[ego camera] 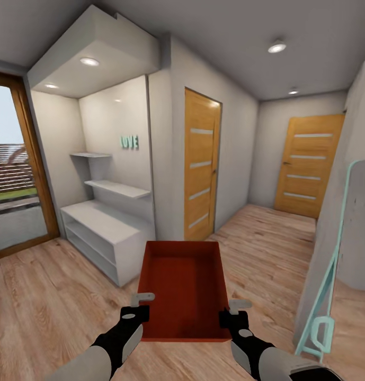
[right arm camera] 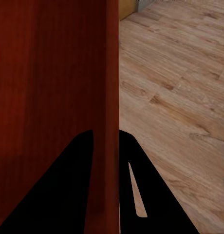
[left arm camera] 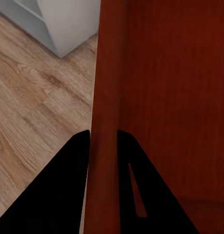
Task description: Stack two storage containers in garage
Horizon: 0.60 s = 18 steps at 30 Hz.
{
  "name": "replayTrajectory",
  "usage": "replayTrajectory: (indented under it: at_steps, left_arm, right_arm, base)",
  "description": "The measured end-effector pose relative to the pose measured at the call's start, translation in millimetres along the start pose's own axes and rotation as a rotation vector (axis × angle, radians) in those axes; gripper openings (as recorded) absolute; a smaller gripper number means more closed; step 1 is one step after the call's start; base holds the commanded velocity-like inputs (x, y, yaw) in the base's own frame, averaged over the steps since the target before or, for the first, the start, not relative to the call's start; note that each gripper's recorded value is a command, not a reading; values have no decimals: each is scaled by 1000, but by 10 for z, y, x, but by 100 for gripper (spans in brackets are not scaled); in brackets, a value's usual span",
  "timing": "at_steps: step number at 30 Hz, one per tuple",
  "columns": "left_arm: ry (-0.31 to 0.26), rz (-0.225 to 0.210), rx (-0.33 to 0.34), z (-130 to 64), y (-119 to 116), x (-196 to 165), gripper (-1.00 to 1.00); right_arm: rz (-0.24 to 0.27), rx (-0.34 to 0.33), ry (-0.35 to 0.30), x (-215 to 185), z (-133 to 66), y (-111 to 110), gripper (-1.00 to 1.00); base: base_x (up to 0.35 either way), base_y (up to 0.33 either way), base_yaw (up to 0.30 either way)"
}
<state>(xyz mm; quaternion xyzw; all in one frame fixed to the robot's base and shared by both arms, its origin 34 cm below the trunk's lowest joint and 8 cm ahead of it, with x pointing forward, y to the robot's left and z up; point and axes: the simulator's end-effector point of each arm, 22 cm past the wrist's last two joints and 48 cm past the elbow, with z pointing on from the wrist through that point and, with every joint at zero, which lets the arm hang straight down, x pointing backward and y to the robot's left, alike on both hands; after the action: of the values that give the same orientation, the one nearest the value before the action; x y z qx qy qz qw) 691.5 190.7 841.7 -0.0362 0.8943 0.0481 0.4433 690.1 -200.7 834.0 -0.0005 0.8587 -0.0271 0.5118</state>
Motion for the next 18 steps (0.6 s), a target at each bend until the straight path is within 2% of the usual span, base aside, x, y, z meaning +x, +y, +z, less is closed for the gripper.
replayTrajectory:
  at_steps: [4, 11, 18]
  left_arm:
    - [-1, 0, 0, 0, -1, -2, -100]
    - [-1, 0, 0, 0, -2, -3, -100]
    - [-2, 0, 0, 0, -2, -4, -100]
  right_arm:
    - [0, 1, -1, -2, 0, -2, -100]
    - [0, 1, -2, -3, 0, -3, -100]
    - [0, 0, -2, -3, 0, -2, -100]
  base:
    - [322, 0, -146]
    - [322, 55, -269]
    - [322, 128, -282]
